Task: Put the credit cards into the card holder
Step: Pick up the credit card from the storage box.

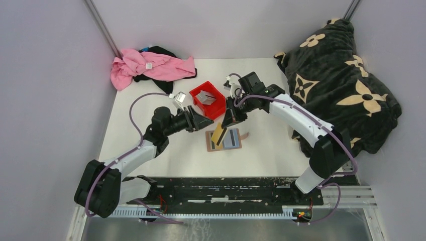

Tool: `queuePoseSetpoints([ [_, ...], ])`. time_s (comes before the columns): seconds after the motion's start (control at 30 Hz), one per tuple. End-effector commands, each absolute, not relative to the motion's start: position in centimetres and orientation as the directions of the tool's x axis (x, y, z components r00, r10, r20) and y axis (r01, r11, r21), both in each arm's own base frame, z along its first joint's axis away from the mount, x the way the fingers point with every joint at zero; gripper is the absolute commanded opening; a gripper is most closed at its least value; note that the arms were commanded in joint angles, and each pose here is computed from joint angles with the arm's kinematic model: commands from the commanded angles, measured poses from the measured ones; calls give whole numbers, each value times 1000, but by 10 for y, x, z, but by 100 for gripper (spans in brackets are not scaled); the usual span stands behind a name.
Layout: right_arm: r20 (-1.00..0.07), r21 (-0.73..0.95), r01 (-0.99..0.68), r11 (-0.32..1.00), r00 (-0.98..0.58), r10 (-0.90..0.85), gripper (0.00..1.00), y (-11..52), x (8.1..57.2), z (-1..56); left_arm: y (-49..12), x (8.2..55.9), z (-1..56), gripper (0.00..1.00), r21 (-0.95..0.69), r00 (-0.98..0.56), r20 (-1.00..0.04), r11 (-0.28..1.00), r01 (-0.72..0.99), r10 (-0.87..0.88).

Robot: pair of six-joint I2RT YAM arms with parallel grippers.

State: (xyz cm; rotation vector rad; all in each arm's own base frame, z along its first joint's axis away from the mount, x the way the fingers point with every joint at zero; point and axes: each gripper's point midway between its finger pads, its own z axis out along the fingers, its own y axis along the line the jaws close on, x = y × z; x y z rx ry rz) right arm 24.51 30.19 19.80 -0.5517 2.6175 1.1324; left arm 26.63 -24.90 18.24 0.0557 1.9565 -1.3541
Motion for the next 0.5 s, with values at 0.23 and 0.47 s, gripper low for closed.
queuePoseSetpoints([
  [0.23, -342, 814, -395, 427, -919, -198, 1, 324, 237, 228, -262, 231, 187, 60, -803, -775, -586, 296, 517, -237],
  [0.47, -309, 839, -365, 403, -930, -200, 1, 327, 240, 222, -262, 221, 181, 52, -822, -798, -561, 260, 506, -220],
])
